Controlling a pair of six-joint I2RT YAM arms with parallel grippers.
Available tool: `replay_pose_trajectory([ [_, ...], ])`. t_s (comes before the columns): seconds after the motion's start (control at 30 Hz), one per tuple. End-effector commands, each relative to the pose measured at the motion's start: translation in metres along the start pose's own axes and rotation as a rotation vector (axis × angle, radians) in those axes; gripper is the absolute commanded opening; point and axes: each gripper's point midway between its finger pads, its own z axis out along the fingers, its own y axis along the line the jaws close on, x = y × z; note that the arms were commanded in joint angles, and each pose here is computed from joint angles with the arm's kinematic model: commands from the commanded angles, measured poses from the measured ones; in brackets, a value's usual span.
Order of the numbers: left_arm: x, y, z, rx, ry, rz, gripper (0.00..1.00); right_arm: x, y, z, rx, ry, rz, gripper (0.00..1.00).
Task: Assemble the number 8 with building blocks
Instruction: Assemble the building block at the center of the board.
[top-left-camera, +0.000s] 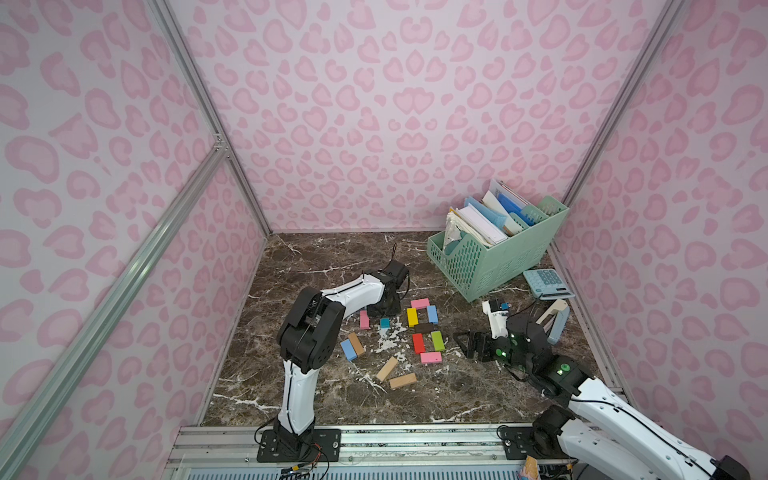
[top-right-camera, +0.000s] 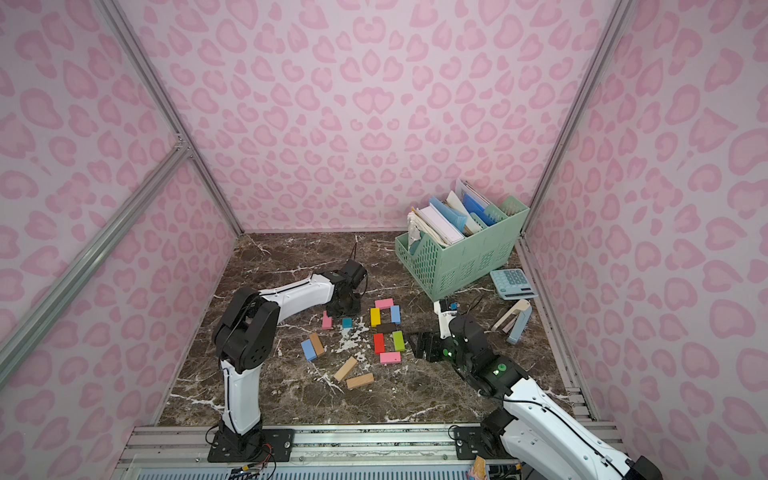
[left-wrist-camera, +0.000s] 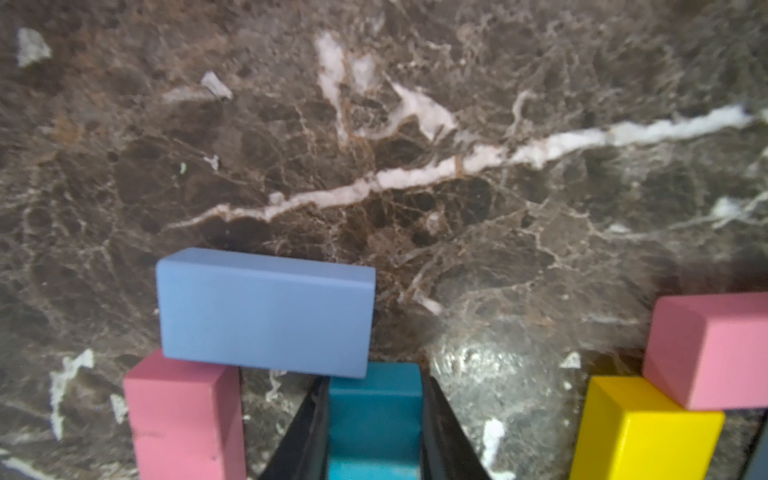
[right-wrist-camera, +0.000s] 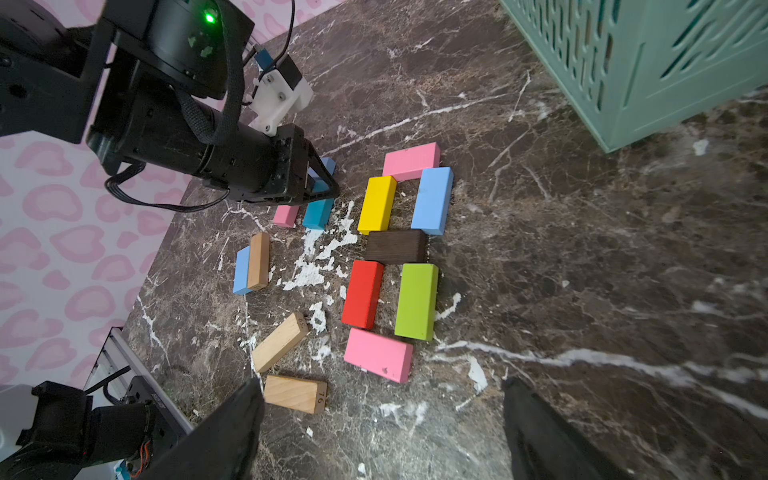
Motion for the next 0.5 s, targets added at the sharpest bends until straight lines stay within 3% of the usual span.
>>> replay_pose_trajectory([
  [0.0, 0.011, 0.011, 0.011, -0.046, 0.04, 0.015, 0.27, -0.003, 0.002, 0.0, -0.01, -0.012, -0.002, 0.91],
  [0.47, 0.008, 0.01, 0.0, -0.031, 0.025, 0.005, 0.52, -0.004, 0.004, 0.0, -0.018, -0.016, 0.004, 0.91],
])
